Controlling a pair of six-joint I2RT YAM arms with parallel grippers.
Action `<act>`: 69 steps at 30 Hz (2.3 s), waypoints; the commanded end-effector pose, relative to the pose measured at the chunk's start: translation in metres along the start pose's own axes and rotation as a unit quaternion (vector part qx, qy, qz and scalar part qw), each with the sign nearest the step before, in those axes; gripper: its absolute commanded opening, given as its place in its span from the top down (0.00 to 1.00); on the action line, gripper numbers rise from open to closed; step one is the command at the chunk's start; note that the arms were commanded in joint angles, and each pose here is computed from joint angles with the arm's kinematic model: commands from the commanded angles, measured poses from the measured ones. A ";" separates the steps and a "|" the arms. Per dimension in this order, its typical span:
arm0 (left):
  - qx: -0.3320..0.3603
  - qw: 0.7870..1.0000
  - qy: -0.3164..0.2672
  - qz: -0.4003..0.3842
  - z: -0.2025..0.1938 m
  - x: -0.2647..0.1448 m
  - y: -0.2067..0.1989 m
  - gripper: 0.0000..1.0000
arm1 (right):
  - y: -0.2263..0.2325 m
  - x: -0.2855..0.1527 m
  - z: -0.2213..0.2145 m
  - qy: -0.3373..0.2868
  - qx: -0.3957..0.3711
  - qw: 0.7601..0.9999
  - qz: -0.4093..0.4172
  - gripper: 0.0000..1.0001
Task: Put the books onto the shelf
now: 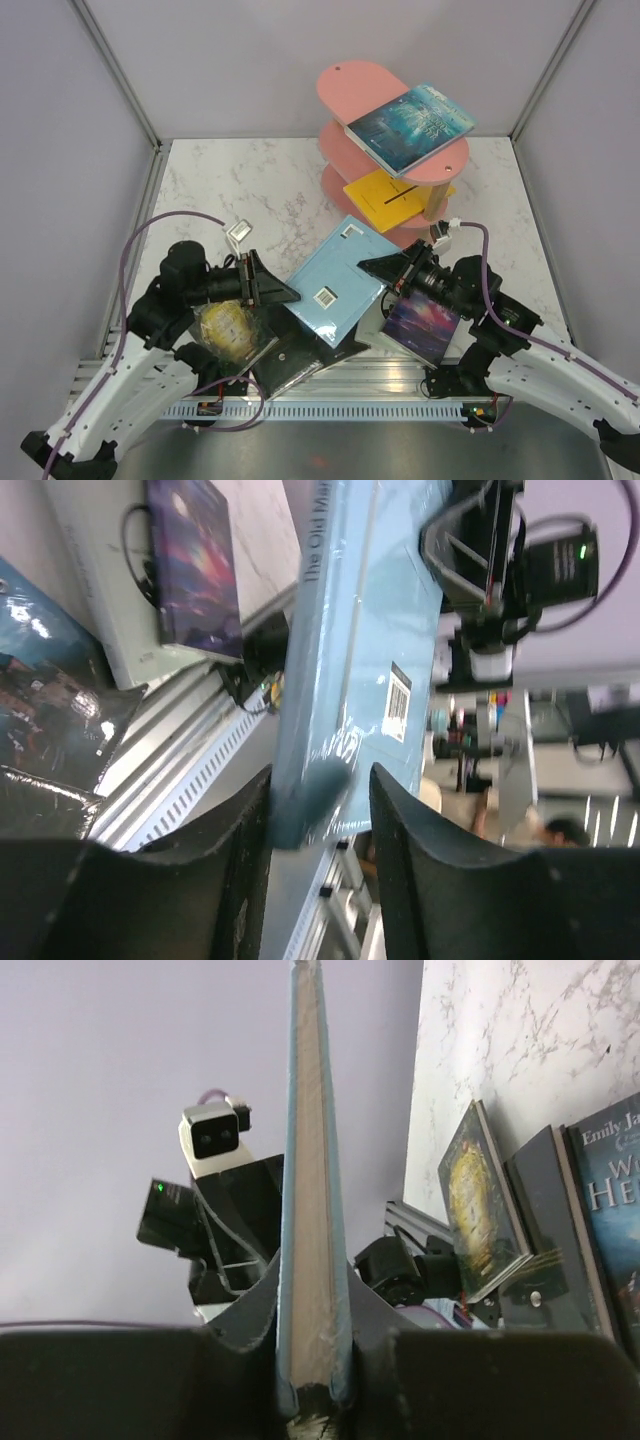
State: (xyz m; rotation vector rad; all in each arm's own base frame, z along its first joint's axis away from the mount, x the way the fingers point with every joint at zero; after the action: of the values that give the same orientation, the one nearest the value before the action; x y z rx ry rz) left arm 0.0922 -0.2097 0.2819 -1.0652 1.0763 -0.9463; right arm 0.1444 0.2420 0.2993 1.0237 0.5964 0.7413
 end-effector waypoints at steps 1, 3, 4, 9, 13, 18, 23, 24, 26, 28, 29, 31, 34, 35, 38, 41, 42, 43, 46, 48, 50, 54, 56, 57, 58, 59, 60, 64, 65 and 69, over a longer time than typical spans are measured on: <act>-0.056 0.985 -0.161 0.009 0.030 -0.020 -0.014 0.57 | -0.002 -0.002 0.026 -0.070 0.037 0.996 -0.040 1.00; -0.079 0.979 -0.185 0.006 0.028 -0.028 -0.012 0.57 | 0.015 -0.003 0.038 -0.087 0.034 0.995 -0.030 1.00; -0.084 0.978 -0.192 0.006 0.028 -0.029 -0.011 0.56 | 0.014 0.003 0.039 -0.085 0.032 0.995 -0.039 1.00; -0.108 0.974 -0.199 0.013 0.033 -0.027 -0.011 0.50 | 0.037 0.014 0.051 -0.092 0.030 0.995 -0.032 1.00; -0.119 0.968 -0.220 0.013 0.043 -0.027 -0.015 0.42 | 0.039 0.031 0.050 -0.088 0.034 0.995 -0.027 1.00; -0.133 0.964 -0.227 0.024 0.051 -0.021 -0.009 0.43 | 0.046 0.045 0.049 -0.084 0.046 0.995 -0.010 1.00; -0.147 0.963 -0.227 0.017 0.055 -0.015 -0.004 0.44 | 0.049 0.051 0.051 -0.091 0.053 0.994 -0.008 1.00; -0.149 0.963 -0.224 0.020 0.054 -0.013 -0.001 0.44 | 0.049 0.052 0.051 -0.092 0.053 0.994 -0.007 1.00; -0.150 0.964 -0.220 0.023 0.053 -0.012 0.002 0.40 | 0.050 0.053 0.053 -0.097 0.056 0.994 -0.006 1.00; -0.151 0.964 -0.216 0.026 0.051 -0.011 0.005 0.38 | 0.051 0.054 0.054 -0.099 0.054 0.994 -0.008 1.00; -0.153 0.965 -0.212 0.033 0.051 -0.010 0.008 0.36 | 0.054 0.054 0.056 -0.102 0.051 0.994 -0.004 1.00; -0.153 0.965 -0.207 0.043 0.049 -0.009 0.011 0.28 | 0.057 0.055 0.058 -0.102 0.043 0.994 -0.003 1.00; -0.155 0.964 -0.208 0.061 0.051 -0.007 0.018 0.26 | 0.065 0.056 0.062 -0.107 0.039 0.994 0.002 1.00; -0.159 0.963 -0.209 0.065 0.053 -0.006 0.020 0.26 | 0.065 0.057 0.062 -0.108 0.039 0.993 0.000 1.00; -0.158 0.962 -0.209 0.073 0.057 -0.003 0.019 0.24 | 0.066 0.056 0.066 -0.117 0.039 0.992 0.001 1.00; -0.154 0.964 -0.203 0.073 0.058 -0.001 0.015 0.24 | 0.071 0.052 0.074 -0.135 0.037 0.990 0.001 1.00; -0.156 0.964 -0.201 0.073 0.057 -0.002 0.015 0.24 | 0.072 0.051 0.076 -0.139 0.033 0.990 -0.002 1.00; -0.157 0.964 -0.202 0.073 0.057 -0.002 0.016 0.24 | 0.077 0.050 0.079 -0.143 0.027 0.989 0.001 1.00; -0.162 0.963 -0.205 0.072 0.055 -0.004 0.016 0.24 | 0.080 0.050 0.082 -0.145 0.014 0.989 -0.005 1.00; -0.163 0.962 -0.205 0.080 0.054 -0.005 0.017 0.24 | 0.084 0.048 0.086 -0.149 0.008 0.989 -0.009 1.00; -0.159 0.961 -0.209 0.091 0.054 -0.008 0.019 0.23 | 0.084 0.047 0.088 -0.154 0.002 0.988 -0.015 1.00; -0.163 0.955 -0.229 0.099 0.063 -0.007 0.020 0.22 | 0.085 0.051 0.084 -0.140 0.006 0.990 -0.011 1.00; -0.156 0.952 -0.247 0.097 0.072 -0.007 0.016 0.21 | 0.087 0.053 0.080 -0.132 0.018 0.991 -0.001 1.00; -0.153 0.951 -0.253 0.094 0.075 -0.007 0.013 0.21 | 0.080 0.056 0.077 -0.128 0.024 0.991 -0.005 1.00; -0.148 0.951 -0.259 0.086 0.079 -0.008 0.008 0.21 | 0.080 0.056 0.075 -0.126 0.033 0.991 0.001 1.00; -0.144 0.949 -0.269 0.078 0.084 -0.008 0.003 0.21 | 0.082 0.056 0.076 -0.129 0.042 0.991 0.012 1.00; -0.144 0.948 -0.275 0.072 0.086 -0.008 -0.001 0.21 | 0.074 0.058 0.071 -0.122 0.056 0.991 0.007 1.00; -0.145 0.941 -0.303 0.037 0.094 -0.014 -0.015 0.23 | 0.081 0.060 0.072 -0.121 0.065 0.990 0.026 1.00; -0.144 0.938 -0.313 0.030 0.097 -0.016 -0.017 0.23 | 0.082 0.060 0.072 -0.122 0.067 0.990 0.027 1.00; -0.144 0.935 -0.323 0.001 0.099 -0.018 -0.023 0.27 | 0.082 0.062 0.072 -0.122 0.078 0.989 0.031 1.00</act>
State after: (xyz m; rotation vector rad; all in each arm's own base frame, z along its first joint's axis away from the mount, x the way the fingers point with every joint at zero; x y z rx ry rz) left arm 0.1734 -0.1824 0.2958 -1.4067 0.7856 -0.3453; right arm 0.2181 0.2762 0.3391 1.0896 0.5335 0.4915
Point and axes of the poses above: each gripper's point midway between its finger pads, its own x axis out along the fingers, its own y axis along the line the jaws close on, z = x × y, the point moved 2 cm from there along -x, back along the fingers, and after that the axes turned 14 degrees about -x, right-handed, at the moved point
